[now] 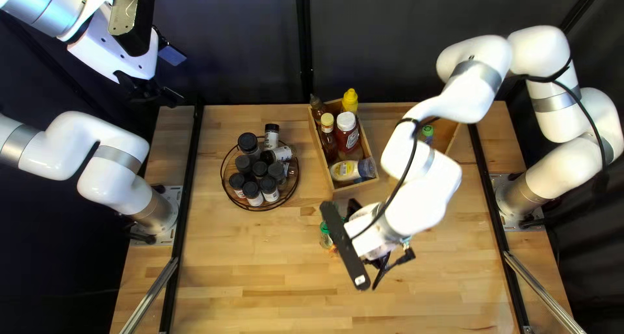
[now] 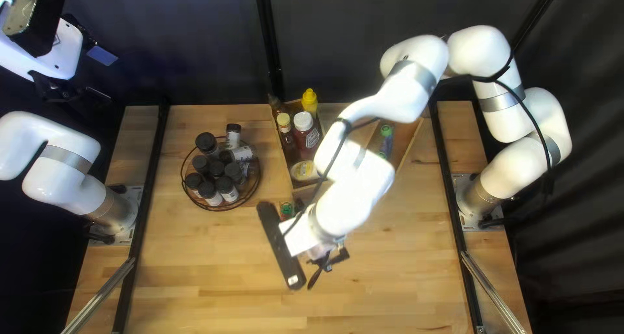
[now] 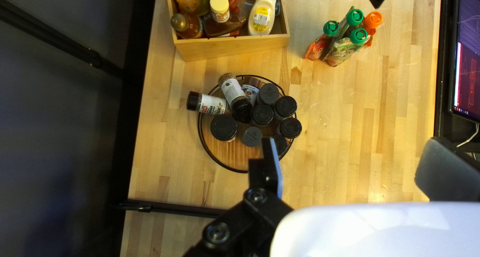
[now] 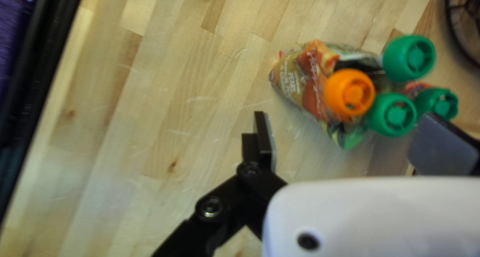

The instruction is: Separate condiments, baby food and spices and place it in 3 different racks/containers

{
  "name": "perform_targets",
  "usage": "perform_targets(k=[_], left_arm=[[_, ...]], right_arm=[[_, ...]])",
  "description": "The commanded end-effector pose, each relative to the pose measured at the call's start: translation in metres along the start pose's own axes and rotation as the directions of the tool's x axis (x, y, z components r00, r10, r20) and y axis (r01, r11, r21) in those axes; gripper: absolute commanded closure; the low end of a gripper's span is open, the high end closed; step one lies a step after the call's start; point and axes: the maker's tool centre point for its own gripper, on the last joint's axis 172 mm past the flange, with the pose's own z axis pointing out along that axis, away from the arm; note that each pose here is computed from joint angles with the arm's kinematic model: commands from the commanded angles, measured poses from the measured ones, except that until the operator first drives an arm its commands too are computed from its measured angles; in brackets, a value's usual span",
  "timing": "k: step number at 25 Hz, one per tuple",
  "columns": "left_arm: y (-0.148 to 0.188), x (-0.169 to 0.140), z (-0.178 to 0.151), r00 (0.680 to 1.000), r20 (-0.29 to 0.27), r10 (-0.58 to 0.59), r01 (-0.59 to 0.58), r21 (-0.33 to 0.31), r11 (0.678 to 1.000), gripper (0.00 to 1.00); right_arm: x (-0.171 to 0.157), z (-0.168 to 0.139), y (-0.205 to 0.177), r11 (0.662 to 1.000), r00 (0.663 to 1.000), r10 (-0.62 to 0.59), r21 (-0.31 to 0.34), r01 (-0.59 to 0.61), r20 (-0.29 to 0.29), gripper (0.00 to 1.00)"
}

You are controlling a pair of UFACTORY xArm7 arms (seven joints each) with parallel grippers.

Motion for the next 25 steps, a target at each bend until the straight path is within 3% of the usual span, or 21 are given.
perform_targets(k=[1,9,16,21,22,23,24,25], left_arm=[[0.0,0.0,0.0,1.0,0.0,0.0,0.0,0.0,1.0,0.0],[0.0,0.0,0.0,1.0,0.0,0.0,0.0,0.0,1.0,0.0],[0.0,0.0,0.0,1.0,0.0,0.0,0.0,0.0,1.0,0.0],[0.0,0.0,0.0,1.0,0.0,0.0,0.0,0.0,1.0,0.0],[0.0,0.0,0.0,1.0,0.0,0.0,0.0,0.0,1.0,0.0],[0.0,0.0,0.0,1.0,0.0,0.0,0.0,0.0,1.0,0.0],[0.0,0.0,0.0,1.0,0.0,0.0,0.0,0.0,1.0,0.0],[0.0,0.0,0.0,1.0,0.0,0.0,0.0,0.0,1.0,0.0]], right_arm=[[0.003,0.012,-0.001,0.997,0.999,-0.033,-0.074,0.035,0.024,0.0],[0.005,0.022,0.001,0.988,0.997,-0.045,-0.143,0.053,0.062,0.0],[0.002,0.021,0.007,0.985,0.997,-0.037,-0.164,0.049,0.073,0.0],[0.001,0.023,0.011,0.985,0.997,-0.035,-0.165,0.047,0.073,0.05],[0.001,0.024,0.011,0.985,0.997,-0.035,-0.165,0.047,0.073,0.24],[0.001,0.025,0.012,0.985,0.997,-0.035,-0.166,0.047,0.072,0.34],[0.001,0.025,0.012,0.985,0.997,-0.035,-0.167,0.047,0.072,0.5],[0.0,0.025,0.012,0.985,0.997,-0.035,-0.169,0.047,0.072,0.87]])
